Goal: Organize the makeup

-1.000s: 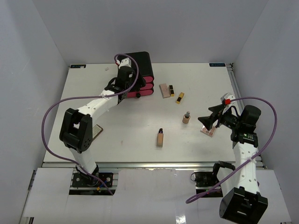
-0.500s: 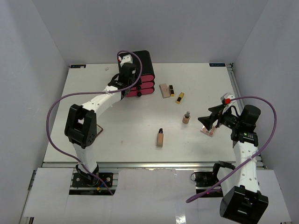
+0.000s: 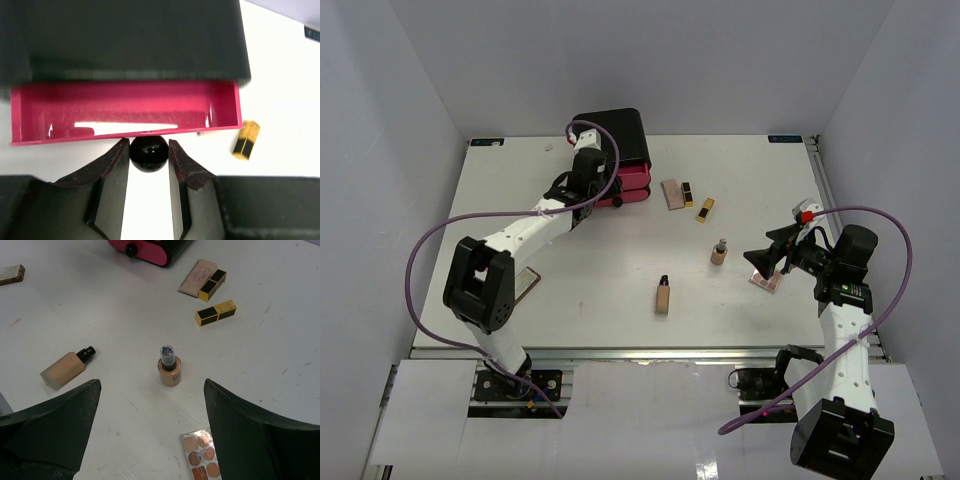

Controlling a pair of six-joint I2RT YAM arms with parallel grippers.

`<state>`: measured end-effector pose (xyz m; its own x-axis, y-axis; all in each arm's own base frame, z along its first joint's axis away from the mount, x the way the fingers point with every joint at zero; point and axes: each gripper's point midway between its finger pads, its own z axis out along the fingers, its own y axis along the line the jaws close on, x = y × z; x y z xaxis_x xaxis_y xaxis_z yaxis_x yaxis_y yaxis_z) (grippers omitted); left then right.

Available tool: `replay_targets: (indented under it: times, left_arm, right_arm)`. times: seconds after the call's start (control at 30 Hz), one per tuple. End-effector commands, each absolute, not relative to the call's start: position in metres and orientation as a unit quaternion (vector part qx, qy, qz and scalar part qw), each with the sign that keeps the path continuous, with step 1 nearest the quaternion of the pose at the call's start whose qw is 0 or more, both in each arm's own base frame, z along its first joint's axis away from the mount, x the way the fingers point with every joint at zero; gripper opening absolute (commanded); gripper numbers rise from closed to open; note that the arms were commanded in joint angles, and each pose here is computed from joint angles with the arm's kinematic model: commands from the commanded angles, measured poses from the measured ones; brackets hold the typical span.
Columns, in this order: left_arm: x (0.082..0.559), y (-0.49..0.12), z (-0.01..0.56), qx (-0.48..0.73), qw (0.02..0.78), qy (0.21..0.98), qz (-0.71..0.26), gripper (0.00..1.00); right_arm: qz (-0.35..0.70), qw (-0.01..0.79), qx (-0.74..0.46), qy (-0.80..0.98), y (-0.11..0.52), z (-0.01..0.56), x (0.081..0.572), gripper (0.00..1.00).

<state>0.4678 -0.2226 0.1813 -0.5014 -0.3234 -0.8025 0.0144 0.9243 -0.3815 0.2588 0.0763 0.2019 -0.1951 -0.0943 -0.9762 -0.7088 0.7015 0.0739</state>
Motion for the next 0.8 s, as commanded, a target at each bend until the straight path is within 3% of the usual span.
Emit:
replay_targets:
  times: [0.0, 0.37, 0.53, 0.67, 0.77]
  left_arm:
    - [0.422, -0.217, 0.192, -0.076, 0.481, 0.854, -0.182, 0.19]
    - [0.387, -0.216, 0.162, -0.081, 0.451, 0.865, -0.205, 0.25]
    - [0.389, -0.216, 0.168, -0.081, 0.460, 0.859, -0.209, 0.65]
    - [0.388, -0.215, 0.179, -0.078, 0.472, 0.851, -0.215, 0.83]
    - [0.385, -0.215, 0.184, -0.072, 0.477, 0.848, -0.220, 0.90]
  right_arm:
    - [0.249, 0.591, -0.293, 0.709, 0.074, 0.221, 0.264, 0.90]
    - [0.255, 0.588, -0.297, 0.708, 0.075, 0.218, 0.263, 0.90]
    - [0.266, 0.584, -0.325, 0.695, 0.081, 0.214, 0.256, 0.90]
    - [0.259, 0.584, -0.361, 0.679, 0.084, 0.208, 0.251, 0.90]
    - [0.249, 0.582, -0.383, 0.673, 0.083, 0.201, 0.251, 0.90]
